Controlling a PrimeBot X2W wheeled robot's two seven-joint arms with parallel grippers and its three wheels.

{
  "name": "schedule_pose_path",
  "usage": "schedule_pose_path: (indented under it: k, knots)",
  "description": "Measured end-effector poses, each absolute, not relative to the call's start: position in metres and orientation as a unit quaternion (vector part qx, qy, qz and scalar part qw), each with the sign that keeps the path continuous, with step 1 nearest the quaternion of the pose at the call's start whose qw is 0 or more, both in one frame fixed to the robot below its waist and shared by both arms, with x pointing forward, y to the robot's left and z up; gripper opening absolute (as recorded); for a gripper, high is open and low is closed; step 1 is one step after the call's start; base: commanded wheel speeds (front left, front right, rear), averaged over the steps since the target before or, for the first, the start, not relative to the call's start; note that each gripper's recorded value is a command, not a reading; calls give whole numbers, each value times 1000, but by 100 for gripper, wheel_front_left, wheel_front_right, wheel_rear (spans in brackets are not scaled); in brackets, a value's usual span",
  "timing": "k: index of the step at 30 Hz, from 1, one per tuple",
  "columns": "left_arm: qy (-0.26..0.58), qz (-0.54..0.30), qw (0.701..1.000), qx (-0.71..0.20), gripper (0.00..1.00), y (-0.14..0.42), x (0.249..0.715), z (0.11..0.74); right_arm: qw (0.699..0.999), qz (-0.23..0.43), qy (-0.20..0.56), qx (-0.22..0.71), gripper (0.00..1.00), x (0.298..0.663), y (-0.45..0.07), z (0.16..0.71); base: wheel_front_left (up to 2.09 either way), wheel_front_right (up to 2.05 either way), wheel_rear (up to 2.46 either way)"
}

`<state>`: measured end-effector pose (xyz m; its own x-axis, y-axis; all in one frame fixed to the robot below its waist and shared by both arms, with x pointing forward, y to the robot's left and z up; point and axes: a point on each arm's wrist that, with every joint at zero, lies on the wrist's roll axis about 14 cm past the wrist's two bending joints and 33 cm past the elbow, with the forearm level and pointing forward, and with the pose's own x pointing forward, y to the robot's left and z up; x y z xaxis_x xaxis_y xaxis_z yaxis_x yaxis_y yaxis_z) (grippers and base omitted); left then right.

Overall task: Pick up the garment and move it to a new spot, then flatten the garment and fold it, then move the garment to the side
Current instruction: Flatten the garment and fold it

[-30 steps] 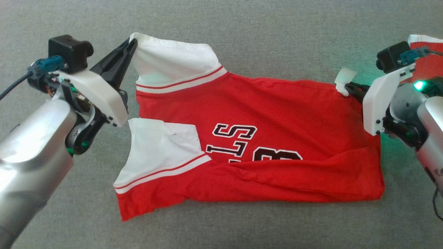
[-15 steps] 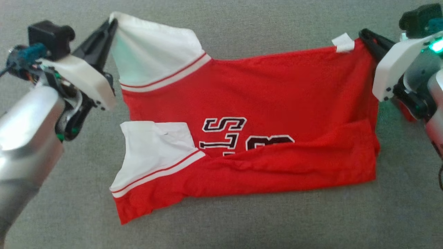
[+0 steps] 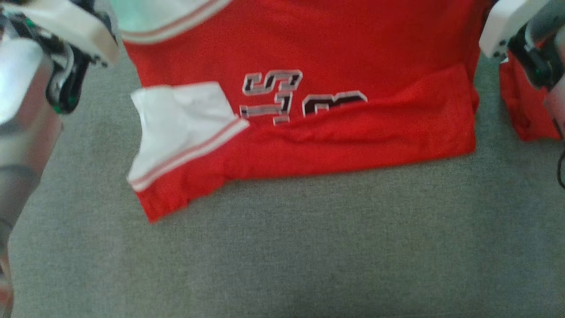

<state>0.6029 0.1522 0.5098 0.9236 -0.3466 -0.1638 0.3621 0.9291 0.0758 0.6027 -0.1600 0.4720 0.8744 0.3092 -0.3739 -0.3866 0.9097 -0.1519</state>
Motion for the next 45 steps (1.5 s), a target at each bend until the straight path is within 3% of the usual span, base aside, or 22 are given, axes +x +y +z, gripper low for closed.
schedule_pose_path:
  k: [11,28,45]
  knots:
    - [55,-194,978,47,0,147,597,520,968,174,155,-92,0,604,-156,474,0,0,0]
    - [190,-268,944,44,0,155,473,475,938,213,263,-80,0,520,-155,437,0,0,0]
    - [275,-299,913,44,0,146,403,462,892,236,375,-85,0,459,-167,420,0,0,0]
